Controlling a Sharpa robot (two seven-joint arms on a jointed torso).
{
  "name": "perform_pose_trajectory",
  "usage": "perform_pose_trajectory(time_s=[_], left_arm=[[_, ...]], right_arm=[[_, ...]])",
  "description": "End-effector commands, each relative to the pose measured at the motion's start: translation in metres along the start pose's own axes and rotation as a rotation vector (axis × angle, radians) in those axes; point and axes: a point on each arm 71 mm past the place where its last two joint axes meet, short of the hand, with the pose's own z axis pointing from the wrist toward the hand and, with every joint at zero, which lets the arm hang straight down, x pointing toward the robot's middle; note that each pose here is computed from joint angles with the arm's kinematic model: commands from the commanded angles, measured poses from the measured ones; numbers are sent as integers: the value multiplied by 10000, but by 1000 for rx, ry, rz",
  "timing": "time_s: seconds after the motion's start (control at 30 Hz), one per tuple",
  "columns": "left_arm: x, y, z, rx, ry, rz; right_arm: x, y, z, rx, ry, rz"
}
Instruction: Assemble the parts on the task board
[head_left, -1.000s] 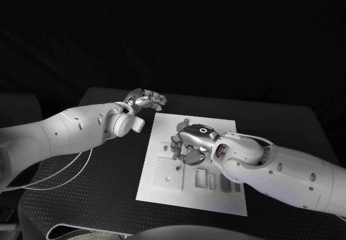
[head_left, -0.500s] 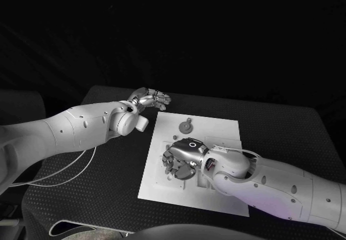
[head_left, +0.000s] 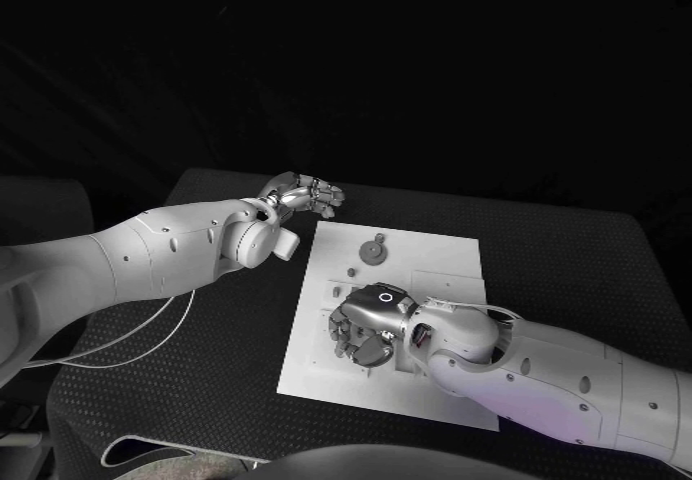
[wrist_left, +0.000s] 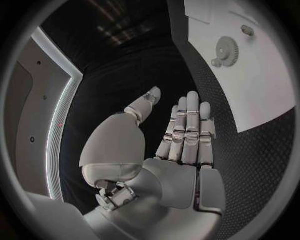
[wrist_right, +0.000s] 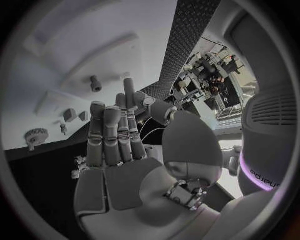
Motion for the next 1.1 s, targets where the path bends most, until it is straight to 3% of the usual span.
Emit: perform_pose_trajectory(time_s=[0.03, 0.67, 1.1], left_arm=[[34, -17, 8, 11, 18, -11], [38, -16, 7, 10, 23, -13], [37, -17, 6, 10, 22, -13]], right_arm=[[32, -3, 0, -9, 23, -18], [157, -15, 0, -5, 53, -64], [156, 59, 39, -28, 53, -73]])
